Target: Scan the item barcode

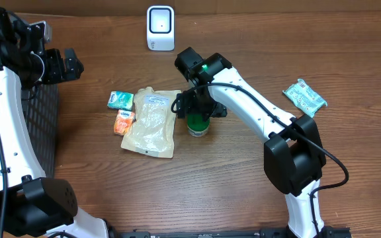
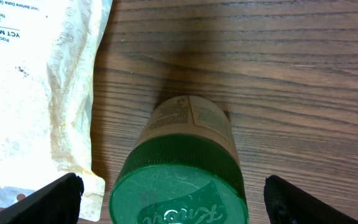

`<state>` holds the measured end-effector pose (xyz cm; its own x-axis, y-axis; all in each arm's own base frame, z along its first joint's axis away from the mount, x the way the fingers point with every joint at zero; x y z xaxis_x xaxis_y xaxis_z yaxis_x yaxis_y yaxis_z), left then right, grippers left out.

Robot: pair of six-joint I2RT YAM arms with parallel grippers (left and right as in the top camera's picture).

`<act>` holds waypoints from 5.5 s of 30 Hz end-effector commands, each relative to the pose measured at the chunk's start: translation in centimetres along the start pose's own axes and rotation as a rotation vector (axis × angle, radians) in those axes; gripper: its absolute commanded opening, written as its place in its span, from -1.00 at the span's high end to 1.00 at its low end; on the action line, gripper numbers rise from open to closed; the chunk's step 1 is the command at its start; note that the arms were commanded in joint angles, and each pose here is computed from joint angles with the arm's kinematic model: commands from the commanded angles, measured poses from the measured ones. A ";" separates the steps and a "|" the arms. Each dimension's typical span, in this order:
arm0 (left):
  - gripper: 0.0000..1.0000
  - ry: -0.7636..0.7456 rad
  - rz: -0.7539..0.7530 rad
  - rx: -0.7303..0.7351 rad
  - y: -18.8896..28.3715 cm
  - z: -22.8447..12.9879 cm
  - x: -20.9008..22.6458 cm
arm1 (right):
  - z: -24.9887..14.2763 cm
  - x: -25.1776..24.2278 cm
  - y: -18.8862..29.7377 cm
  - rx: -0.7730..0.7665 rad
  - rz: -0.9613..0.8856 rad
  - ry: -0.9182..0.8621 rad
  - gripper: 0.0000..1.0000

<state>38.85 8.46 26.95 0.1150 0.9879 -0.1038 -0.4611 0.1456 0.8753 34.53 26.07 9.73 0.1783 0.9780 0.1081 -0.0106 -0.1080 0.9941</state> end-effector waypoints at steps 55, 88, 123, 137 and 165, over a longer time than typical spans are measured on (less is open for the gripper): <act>-0.99 -0.004 0.009 -0.046 1.6 0.6 -0.3 | 0.9 -0.2 2.9 -0.022 -0.032 0.854 -0.16; -0.99 -0.004 0.010 -0.046 1.6 0.6 -0.3 | 3.5 -1.5 0.1 -0.035 0.096 0.711 -0.33; -0.99 -0.004 0.010 -0.046 1.6 0.6 -0.3 | 4.1 -2.2 6.4 -0.029 0.094 0.454 -0.99; -0.99 -0.004 0.010 -0.046 1.6 0.6 -0.3 | 4.9 -1.5 6.3 -0.071 0.112 0.457 -0.84; -0.99 -0.004 0.010 -0.046 1.6 0.6 -0.3 | 4.5 -0.9 3.0 -0.168 -0.071 0.393 -0.83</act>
<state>38.85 8.46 26.95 0.1150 0.9879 -0.1038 -0.4611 0.1456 0.8753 38.90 23.95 12.79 -0.2149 0.9766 -0.0123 -0.1834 -0.0280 0.9826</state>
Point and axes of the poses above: each gripper's point midway between its finger pads, its own y axis back along the fingers, its own x axis along the line the jaws close on, z = x × y, the point moved 2 cm from there along y, back along the fingers, and after that the axes turned 14 degrees about -y, right-handed, at the moved point
